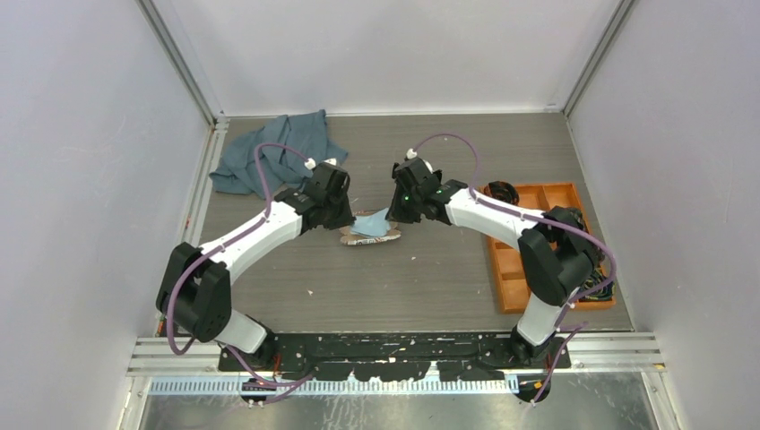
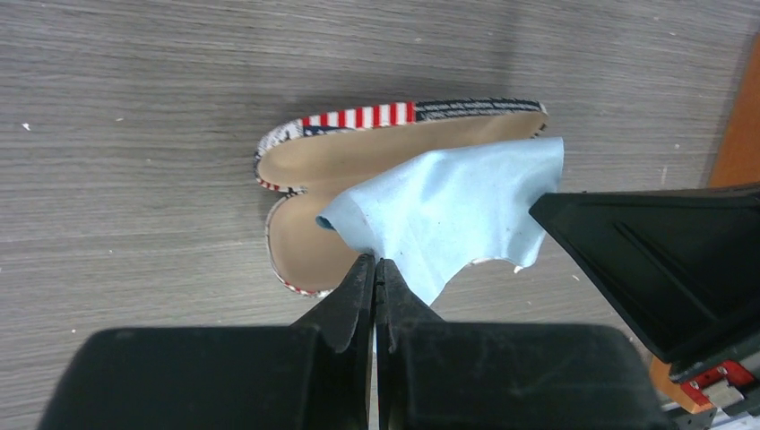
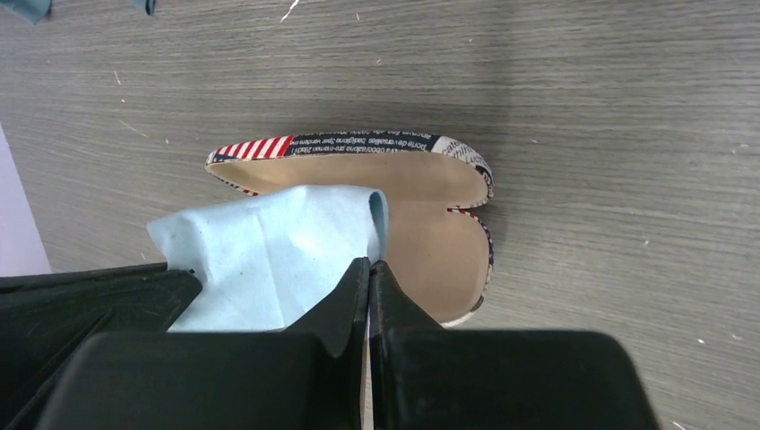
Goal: Organize the sunglasses
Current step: Place the glasses cleaning cloth in the sunglasses case.
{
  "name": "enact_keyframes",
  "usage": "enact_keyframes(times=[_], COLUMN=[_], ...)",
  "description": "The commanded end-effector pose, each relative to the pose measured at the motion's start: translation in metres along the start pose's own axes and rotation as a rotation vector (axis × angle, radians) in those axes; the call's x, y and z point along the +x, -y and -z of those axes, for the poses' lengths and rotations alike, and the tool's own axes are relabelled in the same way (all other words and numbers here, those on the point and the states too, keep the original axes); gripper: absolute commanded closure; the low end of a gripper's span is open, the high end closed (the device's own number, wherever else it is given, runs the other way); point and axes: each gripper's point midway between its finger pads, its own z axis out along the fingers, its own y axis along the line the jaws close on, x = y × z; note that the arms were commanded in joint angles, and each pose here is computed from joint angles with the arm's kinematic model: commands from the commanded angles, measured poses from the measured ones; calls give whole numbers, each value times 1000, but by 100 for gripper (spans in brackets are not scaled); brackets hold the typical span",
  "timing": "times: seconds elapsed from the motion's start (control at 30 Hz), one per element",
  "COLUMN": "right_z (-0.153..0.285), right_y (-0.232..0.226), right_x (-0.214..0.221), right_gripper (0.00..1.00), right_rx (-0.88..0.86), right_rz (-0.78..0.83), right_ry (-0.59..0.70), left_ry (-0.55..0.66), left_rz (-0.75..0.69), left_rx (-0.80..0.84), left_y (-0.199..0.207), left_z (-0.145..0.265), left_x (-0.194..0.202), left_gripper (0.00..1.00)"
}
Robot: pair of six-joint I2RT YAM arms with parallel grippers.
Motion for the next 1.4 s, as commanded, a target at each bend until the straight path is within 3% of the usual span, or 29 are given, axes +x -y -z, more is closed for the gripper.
enact_keyframes(times=[0.0,0.4,0.8,1.13,1.37], right_z=[-2,-15,-9,-15,-20], right_y=[-23,-5,14,32,34], right_x=[-14,1,26,46,46], right_gripper=[100,100,100,100,100], right_rx=[-63,-27,-9,19,27], right_rz=[32,30,27,27,30], right_ry=[21,-19,-67,-102,-95], left_ry=[-13,-83,-158,-179,-129], left_rz=[-22,-19,10,14,-27], left_rx=[33,-3,1,-36,-75], left_y=[3,-10,-25,-41,-45], left_z=[-7,-30,-24,-31,-38], left_x=[-10,8,42,57,43], left_gripper=[99,99,99,100,99])
